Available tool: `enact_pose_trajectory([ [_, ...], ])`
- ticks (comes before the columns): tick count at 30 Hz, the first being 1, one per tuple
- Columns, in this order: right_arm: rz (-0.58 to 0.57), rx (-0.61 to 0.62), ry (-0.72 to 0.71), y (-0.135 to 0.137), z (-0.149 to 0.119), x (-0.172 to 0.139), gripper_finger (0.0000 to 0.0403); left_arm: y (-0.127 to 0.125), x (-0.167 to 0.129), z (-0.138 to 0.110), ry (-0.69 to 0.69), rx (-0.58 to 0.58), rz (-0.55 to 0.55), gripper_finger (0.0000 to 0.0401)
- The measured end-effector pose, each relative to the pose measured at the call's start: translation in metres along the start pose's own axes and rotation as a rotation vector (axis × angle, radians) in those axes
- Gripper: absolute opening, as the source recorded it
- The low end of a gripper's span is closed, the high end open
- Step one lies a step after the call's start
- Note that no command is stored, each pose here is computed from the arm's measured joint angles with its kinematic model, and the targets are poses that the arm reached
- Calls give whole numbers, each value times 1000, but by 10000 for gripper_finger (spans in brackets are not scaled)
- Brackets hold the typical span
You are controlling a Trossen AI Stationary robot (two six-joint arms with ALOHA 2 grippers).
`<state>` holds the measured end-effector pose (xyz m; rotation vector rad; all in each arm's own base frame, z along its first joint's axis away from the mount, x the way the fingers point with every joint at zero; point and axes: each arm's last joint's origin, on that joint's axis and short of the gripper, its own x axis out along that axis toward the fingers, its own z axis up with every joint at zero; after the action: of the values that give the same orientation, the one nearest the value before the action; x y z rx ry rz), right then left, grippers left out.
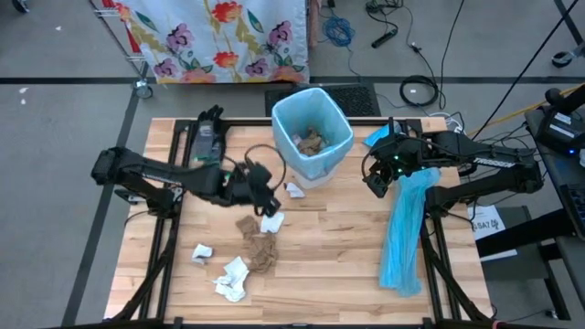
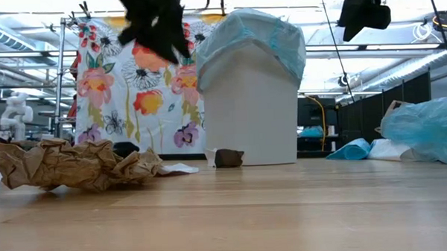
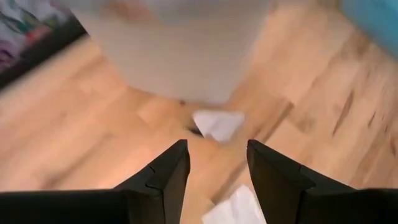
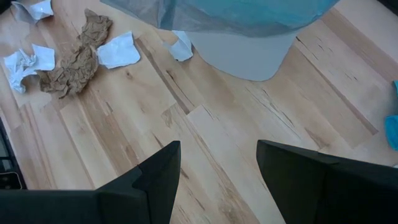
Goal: Place trash/remove bag and relplace
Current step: Put the right white paper into the trash bin
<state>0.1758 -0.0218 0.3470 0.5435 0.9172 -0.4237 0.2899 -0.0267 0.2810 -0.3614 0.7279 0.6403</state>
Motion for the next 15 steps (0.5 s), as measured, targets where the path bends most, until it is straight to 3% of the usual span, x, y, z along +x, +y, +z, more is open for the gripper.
enact_pose_trajectory([
  [6, 1, 6, -2, 0, 0, 0, 203, 3, 38, -37, 17, 156, -3, 166],
  [11, 1, 39, -2, 0, 0, 0, 203, 5, 68, -50, 1, 308, 7, 166],
  [15, 1, 63, -2, 0, 0, 0, 203, -1, 98, -58, -3, 367, 1, 166],
])
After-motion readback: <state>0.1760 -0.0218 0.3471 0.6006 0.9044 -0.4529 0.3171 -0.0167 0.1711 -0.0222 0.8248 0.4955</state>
